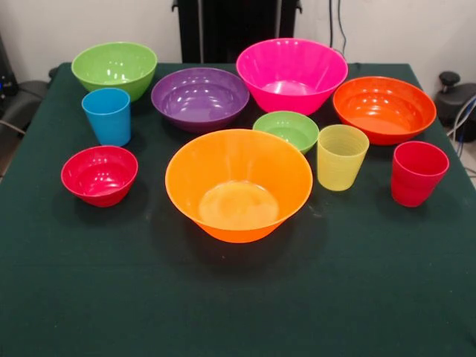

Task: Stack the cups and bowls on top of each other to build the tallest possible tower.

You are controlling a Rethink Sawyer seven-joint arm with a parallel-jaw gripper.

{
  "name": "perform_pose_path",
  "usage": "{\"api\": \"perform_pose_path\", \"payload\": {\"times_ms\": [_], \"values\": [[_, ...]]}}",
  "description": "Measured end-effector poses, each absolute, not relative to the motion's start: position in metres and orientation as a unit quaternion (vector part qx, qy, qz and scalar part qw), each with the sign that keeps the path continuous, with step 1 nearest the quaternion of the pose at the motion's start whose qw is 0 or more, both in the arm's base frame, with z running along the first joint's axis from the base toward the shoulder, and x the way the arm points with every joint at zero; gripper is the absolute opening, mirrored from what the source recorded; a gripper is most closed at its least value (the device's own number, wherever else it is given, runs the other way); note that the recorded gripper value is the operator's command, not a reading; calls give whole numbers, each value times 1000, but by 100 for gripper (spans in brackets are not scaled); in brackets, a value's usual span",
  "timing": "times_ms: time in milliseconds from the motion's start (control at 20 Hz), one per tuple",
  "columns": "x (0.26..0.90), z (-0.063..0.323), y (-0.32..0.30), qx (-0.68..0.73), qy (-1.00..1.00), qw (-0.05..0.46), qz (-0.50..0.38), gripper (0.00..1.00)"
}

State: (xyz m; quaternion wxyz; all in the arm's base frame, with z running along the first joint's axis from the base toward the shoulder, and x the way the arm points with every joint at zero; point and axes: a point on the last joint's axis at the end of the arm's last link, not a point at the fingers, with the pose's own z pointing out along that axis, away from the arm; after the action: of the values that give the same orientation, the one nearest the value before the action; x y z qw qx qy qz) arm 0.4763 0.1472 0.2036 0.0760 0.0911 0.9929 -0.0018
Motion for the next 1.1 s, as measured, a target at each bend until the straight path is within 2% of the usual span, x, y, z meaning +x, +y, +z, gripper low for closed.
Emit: {"api": "perform_pose_path", "payload": {"times_ms": [650, 1100], "values": [[521, 177, 102, 132, 989, 69, -5, 100], [557, 134, 62, 149, 987, 53, -7, 100]]}}
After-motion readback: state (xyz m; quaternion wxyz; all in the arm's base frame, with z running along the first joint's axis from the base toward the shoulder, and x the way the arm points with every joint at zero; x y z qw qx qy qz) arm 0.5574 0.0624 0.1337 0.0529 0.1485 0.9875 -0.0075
